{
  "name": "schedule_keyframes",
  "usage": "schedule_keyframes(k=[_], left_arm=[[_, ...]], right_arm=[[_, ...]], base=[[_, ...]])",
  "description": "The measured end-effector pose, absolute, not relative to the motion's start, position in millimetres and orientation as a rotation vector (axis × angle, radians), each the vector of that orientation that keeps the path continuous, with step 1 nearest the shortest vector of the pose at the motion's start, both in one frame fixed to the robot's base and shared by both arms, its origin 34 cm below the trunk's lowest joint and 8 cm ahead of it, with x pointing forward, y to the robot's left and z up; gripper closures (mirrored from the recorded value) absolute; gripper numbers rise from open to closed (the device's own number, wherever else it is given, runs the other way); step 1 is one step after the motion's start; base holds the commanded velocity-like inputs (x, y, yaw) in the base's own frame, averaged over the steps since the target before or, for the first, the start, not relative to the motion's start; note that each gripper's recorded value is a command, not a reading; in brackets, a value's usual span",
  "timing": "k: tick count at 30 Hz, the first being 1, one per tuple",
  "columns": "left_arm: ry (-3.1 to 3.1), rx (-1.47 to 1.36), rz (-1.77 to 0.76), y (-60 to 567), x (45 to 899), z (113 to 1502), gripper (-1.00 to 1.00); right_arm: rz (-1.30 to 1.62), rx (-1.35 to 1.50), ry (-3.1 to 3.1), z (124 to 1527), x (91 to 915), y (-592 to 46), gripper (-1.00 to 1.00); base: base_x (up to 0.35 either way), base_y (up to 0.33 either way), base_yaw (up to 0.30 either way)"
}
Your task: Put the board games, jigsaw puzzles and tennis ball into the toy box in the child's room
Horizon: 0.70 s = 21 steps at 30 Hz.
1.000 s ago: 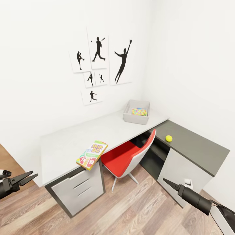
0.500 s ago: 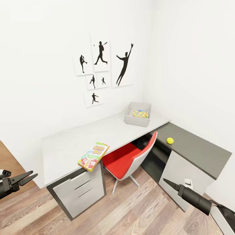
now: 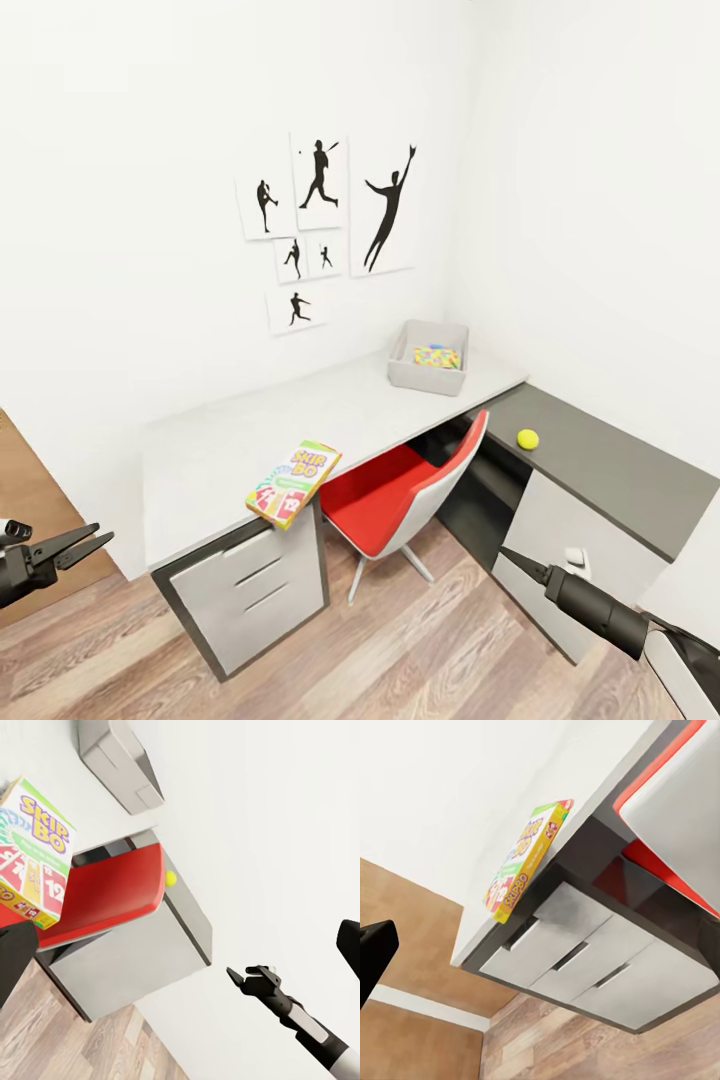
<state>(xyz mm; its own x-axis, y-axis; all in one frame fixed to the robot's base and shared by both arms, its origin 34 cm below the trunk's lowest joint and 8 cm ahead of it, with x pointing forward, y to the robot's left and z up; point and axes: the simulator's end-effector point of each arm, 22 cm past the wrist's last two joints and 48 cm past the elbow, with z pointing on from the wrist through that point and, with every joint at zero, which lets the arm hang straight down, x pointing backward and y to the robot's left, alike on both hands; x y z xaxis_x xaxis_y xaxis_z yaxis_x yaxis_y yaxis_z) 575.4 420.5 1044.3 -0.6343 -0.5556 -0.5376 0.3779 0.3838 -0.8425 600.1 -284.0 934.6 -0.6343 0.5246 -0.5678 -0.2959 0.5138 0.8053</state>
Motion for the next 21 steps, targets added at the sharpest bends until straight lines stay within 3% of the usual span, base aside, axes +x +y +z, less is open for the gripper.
schedule_keyframes(k=[21], left_arm=[[1.764, -0.126, -1.377, 418.6, 573.0, 1059.5, -1.00]], right_arm=[[1.216, 0.166, 1.880, 950.3, 601.2, -283.9, -1.00]], base=[[-0.010, 0.000, 0.065]])
